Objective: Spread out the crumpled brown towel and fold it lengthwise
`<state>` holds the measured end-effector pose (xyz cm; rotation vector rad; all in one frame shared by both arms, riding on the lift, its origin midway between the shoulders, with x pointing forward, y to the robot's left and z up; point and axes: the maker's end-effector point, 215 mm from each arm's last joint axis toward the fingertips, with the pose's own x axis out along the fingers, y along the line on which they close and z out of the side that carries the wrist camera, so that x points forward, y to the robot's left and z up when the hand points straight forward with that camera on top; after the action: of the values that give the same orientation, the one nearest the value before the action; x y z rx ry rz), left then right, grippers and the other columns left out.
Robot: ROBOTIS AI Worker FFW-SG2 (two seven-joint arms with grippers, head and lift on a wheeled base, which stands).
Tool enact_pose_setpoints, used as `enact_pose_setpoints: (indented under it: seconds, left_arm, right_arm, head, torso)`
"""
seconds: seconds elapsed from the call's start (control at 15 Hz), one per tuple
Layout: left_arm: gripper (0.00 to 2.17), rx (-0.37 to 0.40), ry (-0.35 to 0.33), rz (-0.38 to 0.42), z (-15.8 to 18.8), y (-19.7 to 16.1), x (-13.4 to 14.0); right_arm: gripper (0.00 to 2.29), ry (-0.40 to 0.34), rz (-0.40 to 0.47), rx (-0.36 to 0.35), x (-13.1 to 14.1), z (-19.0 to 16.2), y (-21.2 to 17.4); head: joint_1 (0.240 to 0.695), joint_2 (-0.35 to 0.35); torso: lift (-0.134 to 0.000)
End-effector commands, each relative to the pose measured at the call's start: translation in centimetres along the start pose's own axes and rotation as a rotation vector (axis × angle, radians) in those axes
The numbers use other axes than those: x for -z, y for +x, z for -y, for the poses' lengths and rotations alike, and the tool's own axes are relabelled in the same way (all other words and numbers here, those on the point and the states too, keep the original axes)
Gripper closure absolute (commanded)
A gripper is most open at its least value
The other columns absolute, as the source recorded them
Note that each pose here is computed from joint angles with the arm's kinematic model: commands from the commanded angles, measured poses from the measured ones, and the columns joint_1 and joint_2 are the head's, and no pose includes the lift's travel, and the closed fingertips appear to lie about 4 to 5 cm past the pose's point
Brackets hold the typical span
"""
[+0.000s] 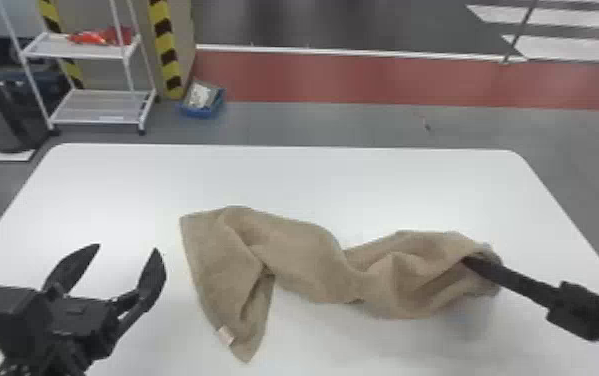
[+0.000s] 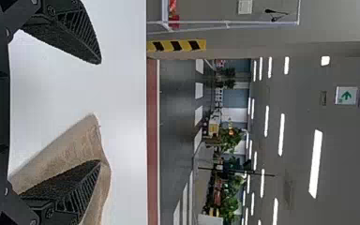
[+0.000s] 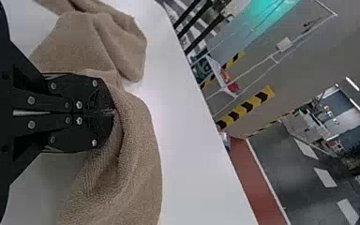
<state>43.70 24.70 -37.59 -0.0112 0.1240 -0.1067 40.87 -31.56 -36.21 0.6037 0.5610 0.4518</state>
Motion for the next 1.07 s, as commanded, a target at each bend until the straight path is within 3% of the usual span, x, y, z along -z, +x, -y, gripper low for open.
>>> enact_pose_setpoints:
  seconds: [0.0, 0.2, 0.33, 0.4, 0.47, 0.53, 0.73, 0.8, 1.0]
  left_arm:
    - [0.14, -0.001, -0.001, 0.0, 0.0, 0.0, -0.1]
    - [0.14, 0.0, 0.0, -0.001, -0.1, 0.0, -0.1]
    - [0.14, 0.011, 0.0, 0.0, 0.3, 0.2, -0.2]
    - [0.14, 0.012, 0.002, -0.005, 0.4, 0.2, -0.1]
    - [0.14, 0.018, 0.002, -0.008, 0.6, 0.3, 0.0]
    - [0.14, 0.018, 0.003, -0.012, 0.6, 0.2, 0.1]
    - [0.14, 0.019, 0.003, -0.012, 0.6, 0.2, 0.1]
    - [0.14, 0.019, 0.002, -0.015, 0.6, 0.2, 0.3]
    - [0.14, 0.017, 0.0, -0.022, 0.5, 0.4, 0.8]
  right_arm:
    - [2.03, 0.195, 0.021, -0.075, -1.8, -1.2, -2.8]
    - [2.03, 0.18, 0.077, -0.117, -5.3, -1.6, -4.9]
    - [1.9, 0.163, 0.046, -0.018, -6.4, 0.3, -2.3]
    - [1.56, 0.153, -0.019, 0.057, -5.1, 1.5, -0.2]
    - [0.55, 0.151, -0.099, 0.133, -2.6, 2.8, 2.1]
    - [0.0, 0.141, -0.161, 0.186, -0.7, 3.5, 3.6]
    - [0.04, 0.083, -0.259, 0.235, 2.7, 3.6, 4.0]
    - [0.04, -0.027, -0.214, 0.257, 1.1, 4.4, 3.5]
    - [0.05, -0.581, -0.103, 0.324, -6.1, 4.1, 1.1]
  head:
    - [0.695, -0.087]
    - [0.695, -0.118]
    - [0.695, -0.135]
    - [0.695, -0.142]
    - [0.695, -0.148]
    - [0.695, -0.15]
    - [0.695, -0.115]
    - [0.695, -0.104]
    - [0.695, -0.106]
  torso:
    - [-0.124]
    - [-0.124]
    - [-0.124]
    - [-0.124]
    - [-0.124]
    - [-0.124]
    - [-0.124]
    - [-0.124]
    - [-0.124]
